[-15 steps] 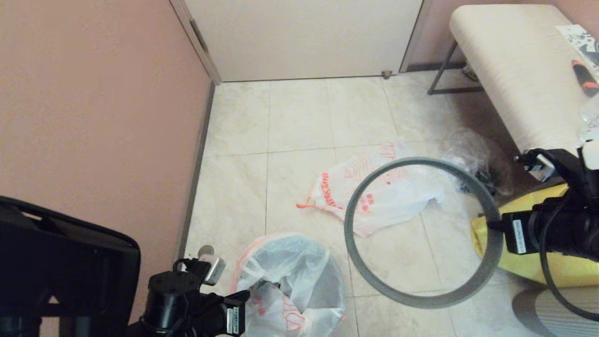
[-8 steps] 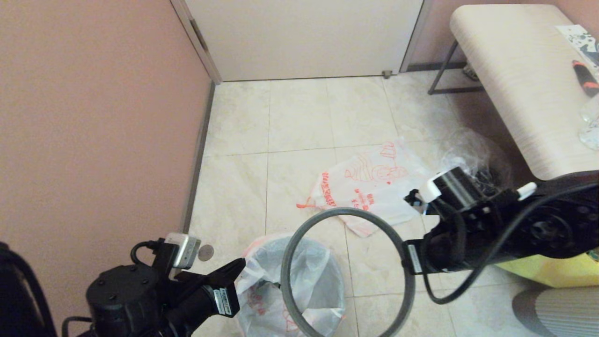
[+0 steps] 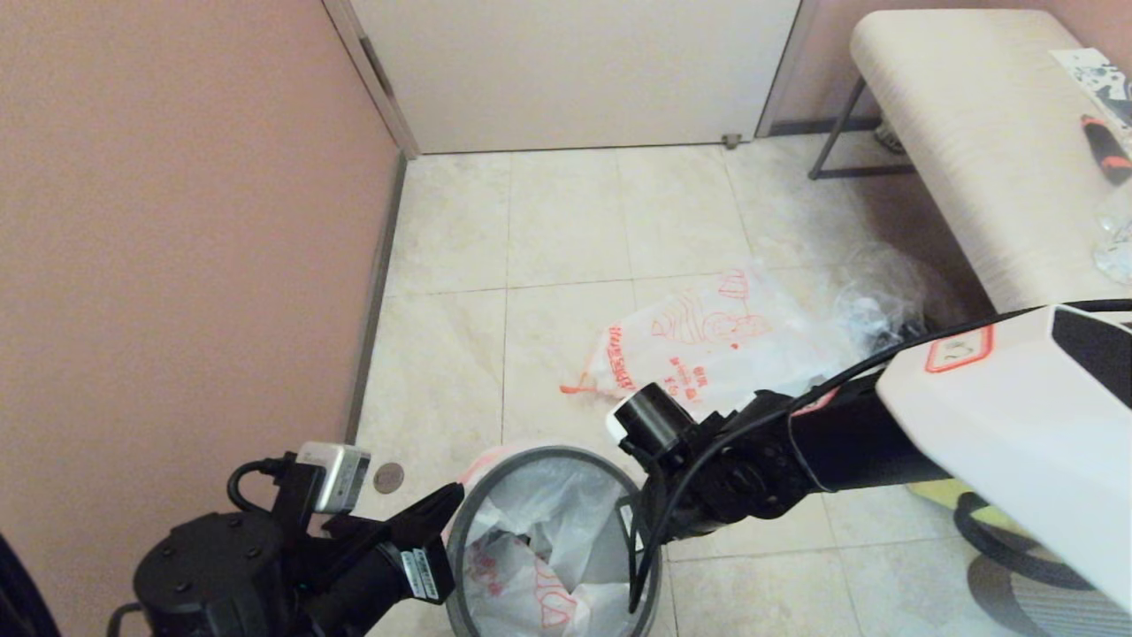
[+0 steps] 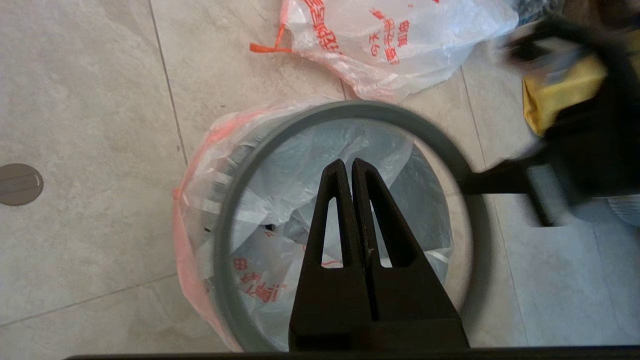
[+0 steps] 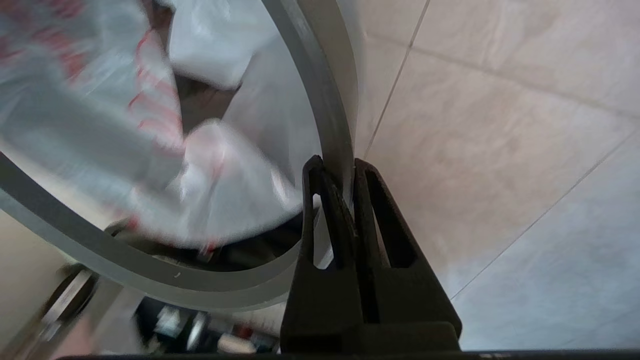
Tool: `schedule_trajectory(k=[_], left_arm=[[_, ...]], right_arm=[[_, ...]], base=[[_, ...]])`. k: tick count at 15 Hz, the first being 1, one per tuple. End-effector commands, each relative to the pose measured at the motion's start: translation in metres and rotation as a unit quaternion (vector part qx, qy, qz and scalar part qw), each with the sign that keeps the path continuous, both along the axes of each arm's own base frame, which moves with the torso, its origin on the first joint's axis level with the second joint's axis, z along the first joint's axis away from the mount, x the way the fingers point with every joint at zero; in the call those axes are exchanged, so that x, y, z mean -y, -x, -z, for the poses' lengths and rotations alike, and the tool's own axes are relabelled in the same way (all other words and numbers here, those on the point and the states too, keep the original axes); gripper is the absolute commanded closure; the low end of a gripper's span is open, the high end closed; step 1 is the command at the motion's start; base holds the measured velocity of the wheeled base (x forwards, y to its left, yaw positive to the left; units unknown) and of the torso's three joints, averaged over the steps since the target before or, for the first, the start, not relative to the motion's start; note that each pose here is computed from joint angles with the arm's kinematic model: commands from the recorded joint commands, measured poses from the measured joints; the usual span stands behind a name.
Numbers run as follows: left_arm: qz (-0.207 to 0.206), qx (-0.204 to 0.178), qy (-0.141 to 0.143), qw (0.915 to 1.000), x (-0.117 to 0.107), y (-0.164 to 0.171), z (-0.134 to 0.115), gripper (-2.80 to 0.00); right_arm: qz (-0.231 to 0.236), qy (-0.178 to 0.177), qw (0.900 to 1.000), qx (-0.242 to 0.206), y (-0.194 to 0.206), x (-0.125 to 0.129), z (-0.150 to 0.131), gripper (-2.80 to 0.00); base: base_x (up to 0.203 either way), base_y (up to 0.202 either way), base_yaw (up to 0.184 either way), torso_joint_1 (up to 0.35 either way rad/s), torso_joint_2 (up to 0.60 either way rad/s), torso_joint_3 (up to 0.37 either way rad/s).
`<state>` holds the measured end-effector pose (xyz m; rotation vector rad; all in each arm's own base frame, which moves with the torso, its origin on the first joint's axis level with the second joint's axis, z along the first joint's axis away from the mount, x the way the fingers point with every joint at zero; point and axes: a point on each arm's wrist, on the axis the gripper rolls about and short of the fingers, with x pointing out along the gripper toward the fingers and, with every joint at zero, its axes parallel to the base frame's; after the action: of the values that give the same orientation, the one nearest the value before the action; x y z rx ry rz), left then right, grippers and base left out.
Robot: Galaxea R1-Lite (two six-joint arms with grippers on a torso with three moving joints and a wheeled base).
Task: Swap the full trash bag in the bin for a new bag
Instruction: Place the trash can ring on the trash can
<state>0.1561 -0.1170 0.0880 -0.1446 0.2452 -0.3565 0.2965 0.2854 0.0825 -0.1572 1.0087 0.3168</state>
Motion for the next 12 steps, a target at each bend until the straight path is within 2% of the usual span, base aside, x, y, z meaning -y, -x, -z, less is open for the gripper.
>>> schedule_trajectory(k=[1,5,12], left_arm=[[0.001,-0.002,0.000,1.0000,0.001,0.000,0.002,0.00],[0.000,-0.004,-0.001,1.0000,0.002,-0.001,0.002,0.00],[0.001,-0.006,-0.003,1.0000,0.002,-0.001,0.003,0.00]], right_arm=[[0.002,0.033,0.999,-0.009,-0.007,-0.015,0.034,0.00],[0.017,0.054,0.998,0.009,-0.014,-0.018,0.044,0.00],[0.039,0.064,0.996,0.051,-0.022,-0.024,0.037,0.00]], base=[[0.000,0.000,0.000,0.000,0.00,0.000],[0.000,0.000,0.000,0.000,0.00,0.000],[0.000,0.000,0.000,0.000,0.00,0.000]])
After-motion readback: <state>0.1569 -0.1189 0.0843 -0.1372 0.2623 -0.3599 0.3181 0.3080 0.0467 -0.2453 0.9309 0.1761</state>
